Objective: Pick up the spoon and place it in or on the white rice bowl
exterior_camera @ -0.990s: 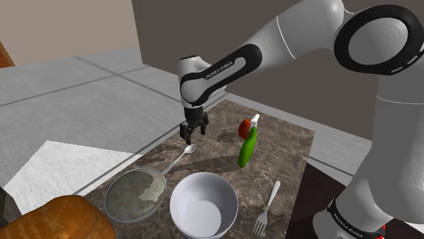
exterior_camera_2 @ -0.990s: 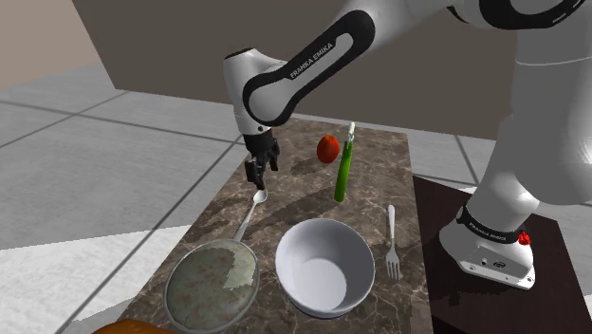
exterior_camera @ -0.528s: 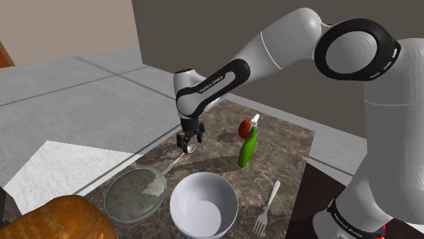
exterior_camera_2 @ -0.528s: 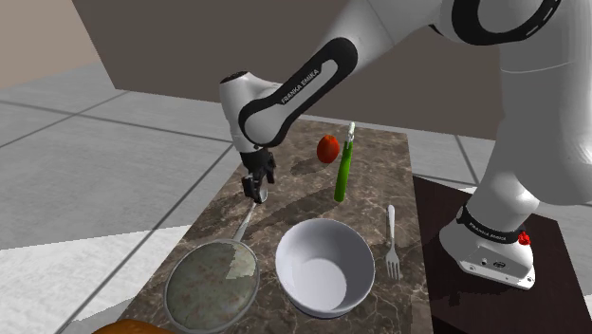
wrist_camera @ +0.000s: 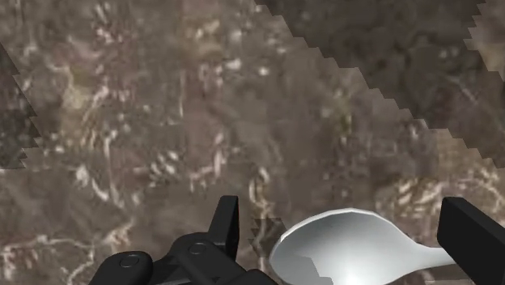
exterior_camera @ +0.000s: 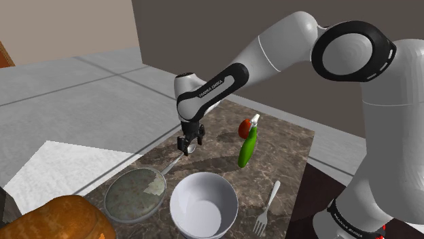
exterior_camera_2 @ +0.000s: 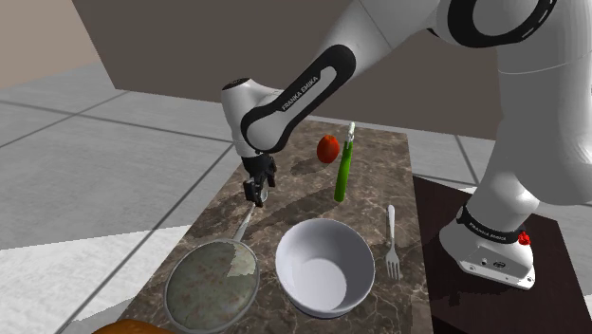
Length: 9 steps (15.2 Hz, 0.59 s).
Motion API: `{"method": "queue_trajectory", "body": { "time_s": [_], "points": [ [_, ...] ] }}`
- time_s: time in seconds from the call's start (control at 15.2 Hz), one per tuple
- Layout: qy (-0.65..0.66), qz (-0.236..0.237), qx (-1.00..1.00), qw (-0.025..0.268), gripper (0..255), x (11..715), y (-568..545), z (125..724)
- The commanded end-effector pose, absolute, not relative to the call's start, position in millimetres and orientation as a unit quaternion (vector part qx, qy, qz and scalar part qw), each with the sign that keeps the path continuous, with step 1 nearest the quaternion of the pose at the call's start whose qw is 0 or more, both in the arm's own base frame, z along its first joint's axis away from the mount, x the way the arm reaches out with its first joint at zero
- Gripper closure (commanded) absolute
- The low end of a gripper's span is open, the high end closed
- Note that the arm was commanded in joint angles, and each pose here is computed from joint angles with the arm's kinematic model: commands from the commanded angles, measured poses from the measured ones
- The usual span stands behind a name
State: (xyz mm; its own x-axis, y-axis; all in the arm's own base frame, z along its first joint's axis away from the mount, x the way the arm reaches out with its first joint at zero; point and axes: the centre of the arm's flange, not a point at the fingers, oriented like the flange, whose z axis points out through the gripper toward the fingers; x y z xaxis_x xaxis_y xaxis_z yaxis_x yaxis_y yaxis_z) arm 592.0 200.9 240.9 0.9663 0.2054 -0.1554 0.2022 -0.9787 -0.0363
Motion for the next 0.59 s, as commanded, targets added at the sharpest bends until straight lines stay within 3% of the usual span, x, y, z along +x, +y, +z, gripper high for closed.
{"method": "queue_trajectory", "body": {
  "time_s": [0.0,0.07,0.13,0.53],
  "points": [
    [-0.103,0.079,-0.991,0.01,0,592.0,200.9,240.9],
    [-0.103,0.079,-0.991,0.01,0,592.0,200.9,240.9],
    [-0.103,0.079,-0.991,0.01,255,592.0,200.9,240.9],
    [-0.103,0.079,-0.991,0.01,255,592.0,200.9,240.9]
  ]
}}
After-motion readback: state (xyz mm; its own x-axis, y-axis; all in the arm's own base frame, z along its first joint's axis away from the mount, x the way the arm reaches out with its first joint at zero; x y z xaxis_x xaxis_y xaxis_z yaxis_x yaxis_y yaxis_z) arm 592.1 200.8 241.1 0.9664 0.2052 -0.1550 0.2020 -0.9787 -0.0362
